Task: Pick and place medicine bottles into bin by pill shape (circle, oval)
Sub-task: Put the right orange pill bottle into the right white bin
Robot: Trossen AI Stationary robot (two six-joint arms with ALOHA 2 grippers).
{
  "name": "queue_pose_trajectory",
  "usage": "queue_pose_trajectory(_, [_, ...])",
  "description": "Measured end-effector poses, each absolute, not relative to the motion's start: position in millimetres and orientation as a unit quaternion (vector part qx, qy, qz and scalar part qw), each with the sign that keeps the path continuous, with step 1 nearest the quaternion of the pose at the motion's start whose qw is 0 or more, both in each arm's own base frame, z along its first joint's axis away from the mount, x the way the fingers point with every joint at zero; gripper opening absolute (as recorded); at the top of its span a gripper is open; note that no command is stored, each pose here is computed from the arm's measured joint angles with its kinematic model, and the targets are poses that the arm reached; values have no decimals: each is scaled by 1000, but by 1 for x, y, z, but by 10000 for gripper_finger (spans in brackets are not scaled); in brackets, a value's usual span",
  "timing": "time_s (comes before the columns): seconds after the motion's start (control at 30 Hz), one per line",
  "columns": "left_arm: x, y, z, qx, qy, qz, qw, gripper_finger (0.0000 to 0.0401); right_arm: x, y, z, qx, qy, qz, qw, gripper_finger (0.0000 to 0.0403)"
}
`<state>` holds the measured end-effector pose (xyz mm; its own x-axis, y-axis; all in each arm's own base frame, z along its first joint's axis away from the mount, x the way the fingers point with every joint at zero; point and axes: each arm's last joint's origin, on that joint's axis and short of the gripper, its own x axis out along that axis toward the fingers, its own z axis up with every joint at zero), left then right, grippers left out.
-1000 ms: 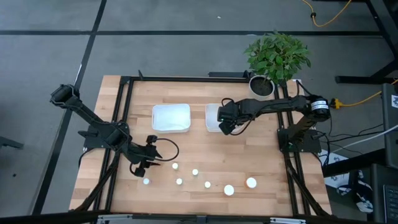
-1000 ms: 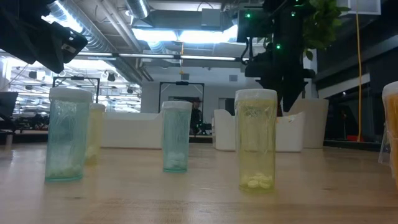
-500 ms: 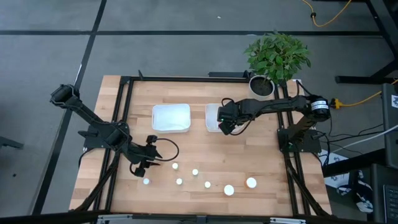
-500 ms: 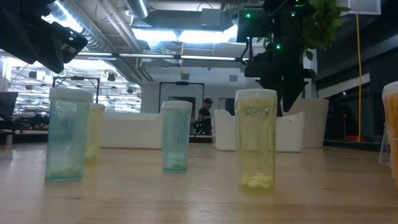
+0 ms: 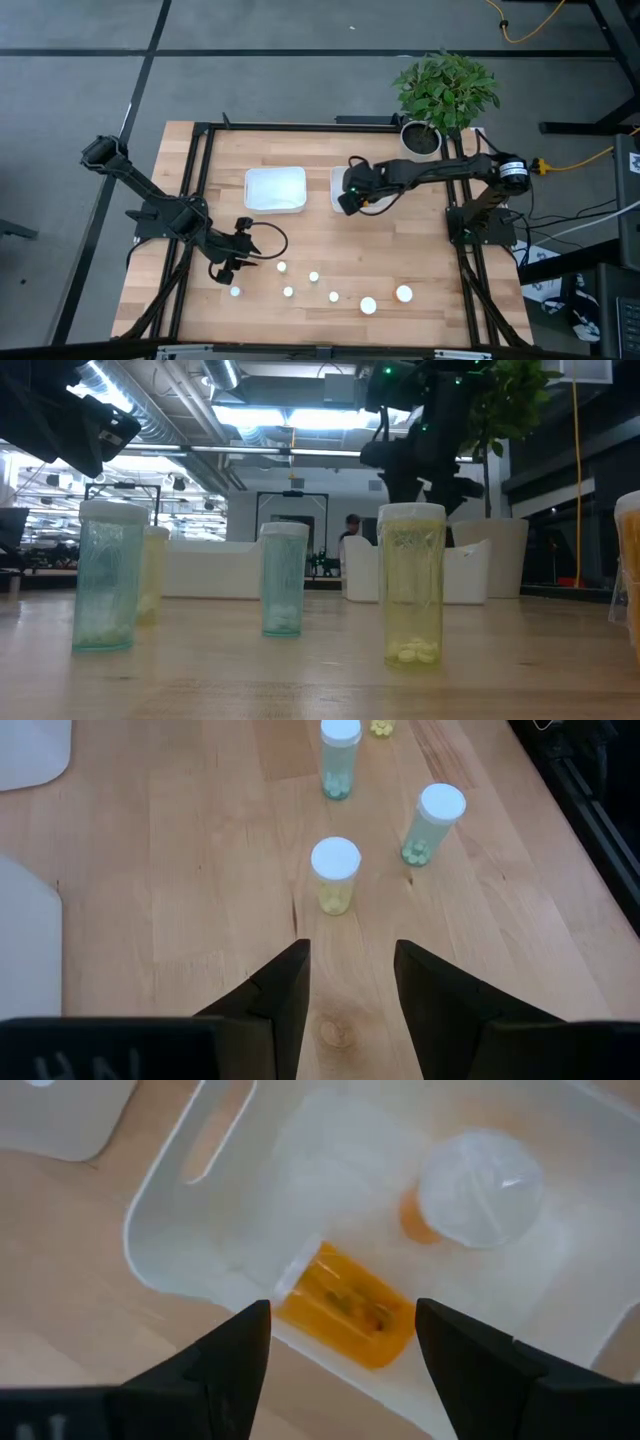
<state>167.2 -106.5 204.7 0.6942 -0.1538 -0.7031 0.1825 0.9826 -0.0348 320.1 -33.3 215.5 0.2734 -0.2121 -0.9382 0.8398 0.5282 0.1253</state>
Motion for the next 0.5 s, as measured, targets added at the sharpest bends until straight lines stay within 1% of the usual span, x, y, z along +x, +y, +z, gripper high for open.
queue_pose_trajectory(0.17, [167, -106, 205, 19, 380, -91, 920, 141, 326, -28, 204, 315, 497, -357, 726, 252])
queue_pose_trajectory(0.37, [167, -106, 204, 20, 382, -91, 919, 141, 328, -25, 202, 313, 494, -352, 731, 252])
queue_pose_trajectory(0.5, [167, -106, 204, 20, 382, -91, 919, 141, 328, -26, 199, 299, 509, -349, 728, 252])
